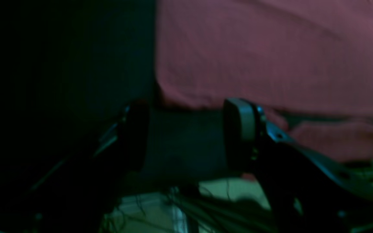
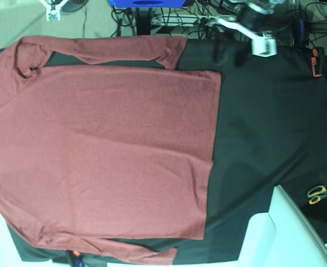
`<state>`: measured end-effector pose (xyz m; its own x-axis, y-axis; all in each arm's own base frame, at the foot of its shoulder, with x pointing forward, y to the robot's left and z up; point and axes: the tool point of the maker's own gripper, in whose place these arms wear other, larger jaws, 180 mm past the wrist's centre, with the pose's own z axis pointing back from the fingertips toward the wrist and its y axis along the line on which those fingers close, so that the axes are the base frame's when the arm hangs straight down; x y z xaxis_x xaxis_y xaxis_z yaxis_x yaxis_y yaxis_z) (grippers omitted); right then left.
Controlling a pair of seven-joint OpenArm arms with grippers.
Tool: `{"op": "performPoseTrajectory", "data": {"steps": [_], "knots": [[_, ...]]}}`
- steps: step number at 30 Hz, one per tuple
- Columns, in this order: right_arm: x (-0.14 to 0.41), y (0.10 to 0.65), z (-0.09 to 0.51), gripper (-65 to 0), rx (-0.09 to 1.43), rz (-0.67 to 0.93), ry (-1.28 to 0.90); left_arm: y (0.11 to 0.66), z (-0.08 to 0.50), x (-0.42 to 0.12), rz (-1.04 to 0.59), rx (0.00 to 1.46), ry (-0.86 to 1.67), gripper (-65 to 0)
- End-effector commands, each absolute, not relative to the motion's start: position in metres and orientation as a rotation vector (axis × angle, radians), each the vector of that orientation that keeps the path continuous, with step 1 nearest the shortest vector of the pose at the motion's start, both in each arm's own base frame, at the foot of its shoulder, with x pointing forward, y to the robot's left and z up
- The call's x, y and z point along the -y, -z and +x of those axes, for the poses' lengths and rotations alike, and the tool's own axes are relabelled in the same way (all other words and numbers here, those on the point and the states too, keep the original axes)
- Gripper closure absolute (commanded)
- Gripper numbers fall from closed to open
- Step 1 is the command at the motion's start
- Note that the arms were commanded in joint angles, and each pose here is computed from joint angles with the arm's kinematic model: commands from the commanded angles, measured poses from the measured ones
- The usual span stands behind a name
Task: Fold the T-shirt properly
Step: 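Lower the left gripper onto the shirt edge near the sleeve seam and grasp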
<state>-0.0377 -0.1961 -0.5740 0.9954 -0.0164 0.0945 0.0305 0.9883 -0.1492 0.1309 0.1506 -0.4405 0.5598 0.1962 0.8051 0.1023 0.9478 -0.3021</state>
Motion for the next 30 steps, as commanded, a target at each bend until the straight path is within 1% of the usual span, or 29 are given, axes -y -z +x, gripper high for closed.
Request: {"op": "performPoseTrajectory", "data": {"steps": [1, 4, 18, 24, 30], "knots": [[0.199, 0.572, -0.041, -0.2, 0.094, -0.158, 0.023, 0.436, 0.132, -0.145, -0.36, 0.997, -0.049, -35.1], [0.199, 0.572, -0.041, -0.2, 0.094, -0.158, 0.022, 0.444, 0.131, -0.127, -0.403, 0.975, -0.031, -35.1], [0.206, 0.572, -0.035, -0.2, 0.102, -0.17, 0.013, 0.479, 0.122, -0.072, -0.505, 0.875, 0.025, -35.1], [0.206, 0.573, -0.032, -0.2, 0.105, -0.169, 0.014, 0.486, 0.125, -0.064, -0.509, 0.867, 0.012, -35.1], [0.206, 0.573, -0.027, -0.2, 0.113, -0.169, 0.015, 0.494, 0.128, -0.048, -0.526, 0.796, 0.022, -34.9]]}}
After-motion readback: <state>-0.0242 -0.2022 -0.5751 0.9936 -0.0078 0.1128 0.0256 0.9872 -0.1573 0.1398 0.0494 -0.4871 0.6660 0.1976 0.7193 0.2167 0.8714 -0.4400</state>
